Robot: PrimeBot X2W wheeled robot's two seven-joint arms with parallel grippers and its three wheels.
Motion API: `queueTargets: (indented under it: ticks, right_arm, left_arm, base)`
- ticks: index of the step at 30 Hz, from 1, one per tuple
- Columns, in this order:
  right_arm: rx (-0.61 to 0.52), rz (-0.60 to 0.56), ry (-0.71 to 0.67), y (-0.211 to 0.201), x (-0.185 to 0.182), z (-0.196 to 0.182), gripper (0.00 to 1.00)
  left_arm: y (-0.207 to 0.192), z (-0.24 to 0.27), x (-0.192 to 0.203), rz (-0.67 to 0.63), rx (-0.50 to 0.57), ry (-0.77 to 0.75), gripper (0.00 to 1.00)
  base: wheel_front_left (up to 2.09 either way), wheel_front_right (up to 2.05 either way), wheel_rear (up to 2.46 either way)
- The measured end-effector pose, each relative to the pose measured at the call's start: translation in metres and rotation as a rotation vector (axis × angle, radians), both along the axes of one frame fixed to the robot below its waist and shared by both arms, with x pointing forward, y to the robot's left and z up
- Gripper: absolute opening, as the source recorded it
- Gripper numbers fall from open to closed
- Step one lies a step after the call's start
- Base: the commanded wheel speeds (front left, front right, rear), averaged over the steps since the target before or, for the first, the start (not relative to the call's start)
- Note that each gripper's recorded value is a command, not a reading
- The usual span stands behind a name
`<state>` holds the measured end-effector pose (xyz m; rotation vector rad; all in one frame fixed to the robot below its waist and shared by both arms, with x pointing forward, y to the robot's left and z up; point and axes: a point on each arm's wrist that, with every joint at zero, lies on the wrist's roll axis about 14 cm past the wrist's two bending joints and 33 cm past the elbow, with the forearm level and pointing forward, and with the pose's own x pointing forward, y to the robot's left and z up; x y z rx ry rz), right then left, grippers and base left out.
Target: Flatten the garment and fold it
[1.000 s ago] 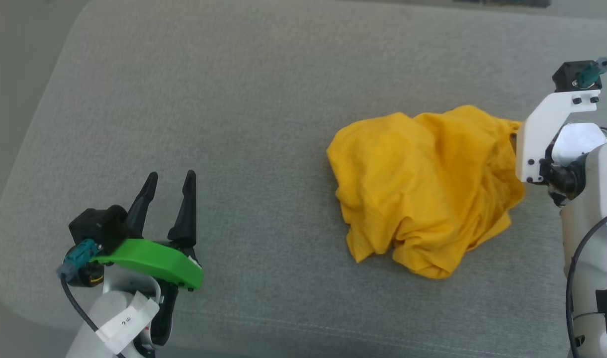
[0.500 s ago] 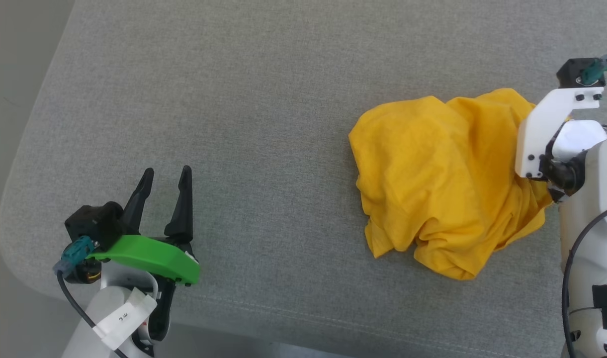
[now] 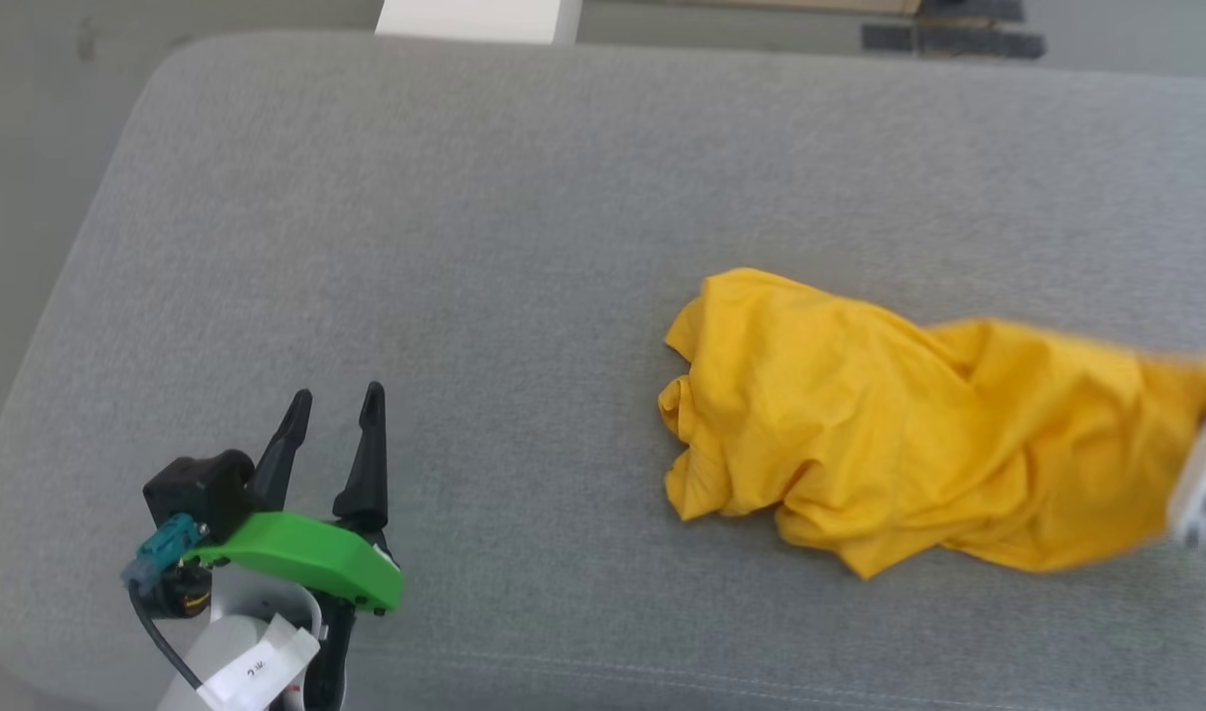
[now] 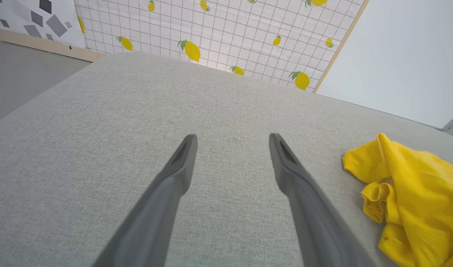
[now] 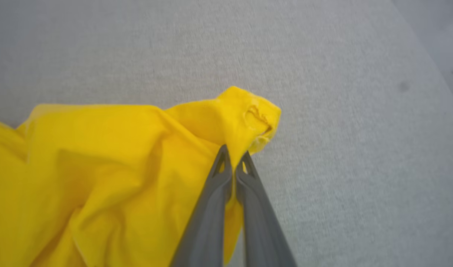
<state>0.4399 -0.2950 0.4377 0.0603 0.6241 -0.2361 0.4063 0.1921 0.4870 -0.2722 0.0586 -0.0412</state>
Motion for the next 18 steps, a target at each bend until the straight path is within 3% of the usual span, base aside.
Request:
queueTargets:
  ticks: [4,6,7,8,13,15,18]
  right_arm:
    - [0.088,-0.076,0.173,-0.002,-0.085,-0.048,0.00]
    - [0.135,-0.106,0.196,0.001,-0.109,-0.057,0.00]
    - [0.153,-0.119,0.166,0.001,-0.112,-0.054,0.83]
    - [0.159,-0.130,0.123,-0.002,-0.110,-0.047,1.00]
    - [0.163,-0.174,-0.214,-0.019,-0.086,0.015,1.00]
    - [0.143,-0.199,-0.347,-0.030,-0.083,0.044,1.00]
    - [0.141,-0.202,-0.373,-0.032,-0.085,0.050,1.00]
  left_arm:
    - [-0.012,0.010,-0.003,-0.027,-0.010,-0.022,1.00]
    - [-0.018,0.013,-0.004,-0.041,-0.015,-0.029,1.00]
    - [-0.020,0.014,-0.005,-0.048,-0.018,-0.030,1.00]
    - [-0.022,0.015,-0.006,-0.053,-0.022,-0.030,1.00]
    - [-0.033,0.024,-0.007,-0.071,-0.077,-0.040,1.00]
    - [-0.051,0.031,-0.003,-0.105,-0.152,-0.022,1.00]
    - [-0.088,0.033,0.008,-0.198,-0.193,0.066,1.00]
  base:
    - [0.00,0.00,0.00]
    - [0.00,0.00,0.00]
    - [0.00,0.00,0.00]
    - [0.00,0.00,0.00]
    - [0.00,0.00,0.00]
    - [0.00,0.00,0.00]
    - [0.00,0.00,0.00]
